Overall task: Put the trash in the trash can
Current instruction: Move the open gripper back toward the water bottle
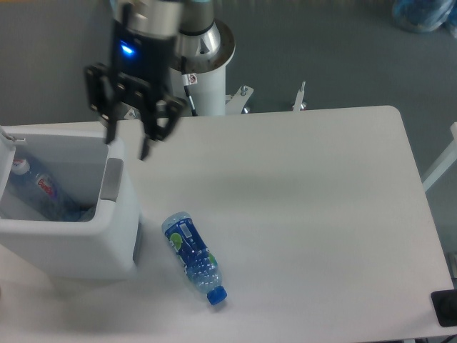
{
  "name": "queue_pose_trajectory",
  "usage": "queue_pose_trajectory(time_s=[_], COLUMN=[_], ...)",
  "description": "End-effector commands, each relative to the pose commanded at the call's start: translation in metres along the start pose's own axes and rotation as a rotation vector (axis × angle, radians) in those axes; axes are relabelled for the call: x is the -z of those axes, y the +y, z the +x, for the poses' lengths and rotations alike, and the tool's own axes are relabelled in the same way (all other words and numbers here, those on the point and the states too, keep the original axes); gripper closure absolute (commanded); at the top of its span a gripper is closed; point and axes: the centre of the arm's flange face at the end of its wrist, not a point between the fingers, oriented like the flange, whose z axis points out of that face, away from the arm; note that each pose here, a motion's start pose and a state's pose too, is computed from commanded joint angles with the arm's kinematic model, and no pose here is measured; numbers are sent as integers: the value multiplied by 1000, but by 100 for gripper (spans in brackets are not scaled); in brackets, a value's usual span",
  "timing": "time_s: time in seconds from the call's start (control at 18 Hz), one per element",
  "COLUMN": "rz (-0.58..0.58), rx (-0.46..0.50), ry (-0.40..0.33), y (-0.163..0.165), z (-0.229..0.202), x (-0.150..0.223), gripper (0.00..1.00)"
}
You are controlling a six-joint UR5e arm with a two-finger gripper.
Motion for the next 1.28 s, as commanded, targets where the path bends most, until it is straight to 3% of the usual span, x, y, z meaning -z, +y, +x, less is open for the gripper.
queue_pose_trajectory(time_s=[0.17, 0.61, 0.83, 1.28], rz=[-26, -133, -230, -316], rx=[124, 375, 393, 378], ry=[4, 46, -23, -69], y=[-5, -6, 7, 1], z=[-37, -98, -120, -147], x=[-26, -128, -168, -230], gripper=[9, 1, 1, 1])
